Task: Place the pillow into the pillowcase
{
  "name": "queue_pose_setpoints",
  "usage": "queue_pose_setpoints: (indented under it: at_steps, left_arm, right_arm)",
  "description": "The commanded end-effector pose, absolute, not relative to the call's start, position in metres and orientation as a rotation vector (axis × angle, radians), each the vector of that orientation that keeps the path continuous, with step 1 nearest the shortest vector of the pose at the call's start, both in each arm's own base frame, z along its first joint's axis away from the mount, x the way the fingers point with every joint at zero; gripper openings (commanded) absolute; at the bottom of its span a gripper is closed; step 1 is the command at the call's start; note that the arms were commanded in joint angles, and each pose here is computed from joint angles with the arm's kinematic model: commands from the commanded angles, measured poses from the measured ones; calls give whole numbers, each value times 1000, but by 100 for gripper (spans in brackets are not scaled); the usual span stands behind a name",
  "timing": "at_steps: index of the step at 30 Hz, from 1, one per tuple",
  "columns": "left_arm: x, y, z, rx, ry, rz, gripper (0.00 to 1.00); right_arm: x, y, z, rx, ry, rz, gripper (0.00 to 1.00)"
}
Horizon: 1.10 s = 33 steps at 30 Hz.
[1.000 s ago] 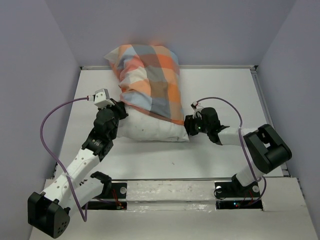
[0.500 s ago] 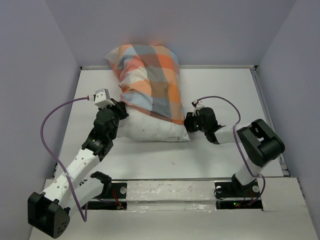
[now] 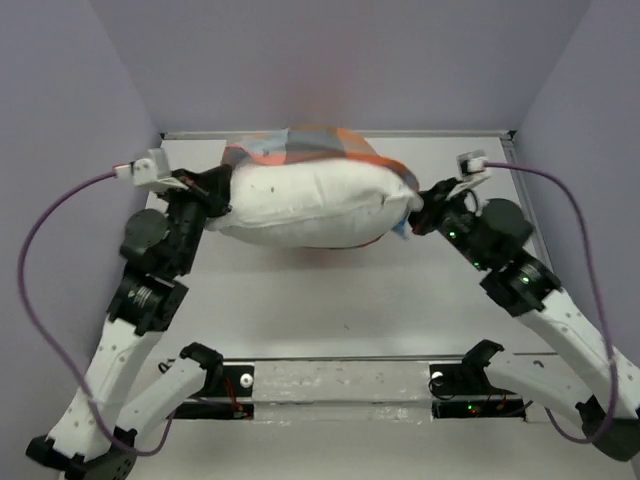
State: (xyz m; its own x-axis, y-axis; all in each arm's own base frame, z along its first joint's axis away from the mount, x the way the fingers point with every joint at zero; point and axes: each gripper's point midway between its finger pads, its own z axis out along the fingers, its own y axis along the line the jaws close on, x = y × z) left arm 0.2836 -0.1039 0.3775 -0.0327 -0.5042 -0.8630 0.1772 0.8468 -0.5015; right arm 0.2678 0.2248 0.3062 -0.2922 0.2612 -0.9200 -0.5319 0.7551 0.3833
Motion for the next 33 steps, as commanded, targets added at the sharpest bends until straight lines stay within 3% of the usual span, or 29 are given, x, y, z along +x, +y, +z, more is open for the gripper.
queue_pose_setpoints:
  at_steps: [1, 4, 6, 8, 10, 12, 15, 16, 19, 20, 21, 24, 26, 27, 30, 31, 32, 33]
  left_arm:
    - [186, -94, 563, -124, 1048, -832, 0]
    - [153, -94, 601, -65, 951, -911, 0]
    - [160, -93, 599, -81, 959, -895, 0]
    - [171, -97, 605, -86, 980, -888, 0]
    - [158, -109, 627, -9, 944, -959, 0]
    - [115, -101, 674, 39, 804, -1030, 0]
    - [85, -91, 713, 70, 697, -1052, 0]
    - [85, -93, 714, 81, 688, -1057, 0]
    - [139, -109, 660, 8, 790, -1050, 0]
    - [166, -114, 639, -28, 858, -1014, 0]
    - [193, -116, 617, -79, 947, -963, 0]
    - [174, -110, 664, -29, 876, -941, 0]
    - [151, -107, 706, 13, 797, -963, 0]
    - [86, -90, 759, 86, 637, -1020, 0]
    - [67, -82, 762, 89, 584, -1035, 0]
    - [79, -83, 751, 66, 606, -1025, 0]
    - [132, -103, 707, 27, 741, -1004, 0]
    - [153, -96, 692, -49, 759, -948, 0]
  right_arm:
    - [204, 145, 516, -114, 1314, 747, 0]
    - [202, 138, 546, -113, 1294, 713, 0]
    - [247, 152, 523, -98, 1405, 584, 0]
    - [256, 149, 529, -114, 1478, 500, 0]
    - [228, 145, 571, -153, 1380, 593, 0]
    - [176, 118, 645, -132, 1148, 710, 0]
    - [128, 88, 695, -118, 976, 760, 0]
    - [134, 91, 691, -115, 987, 755, 0]
    - [212, 143, 614, -131, 1202, 686, 0]
    - [267, 173, 563, -164, 1379, 568, 0]
    - [295, 165, 539, -95, 1480, 429, 0]
    - [248, 147, 627, -118, 1267, 542, 0]
    - [161, 98, 727, -77, 940, 694, 0]
    - [103, 74, 765, -111, 772, 787, 0]
    - [69, 46, 776, -65, 647, 818, 0]
    - [96, 62, 757, -63, 719, 790, 0]
    - [168, 100, 701, -46, 933, 709, 0]
    - [205, 116, 669, -30, 1041, 639, 0]
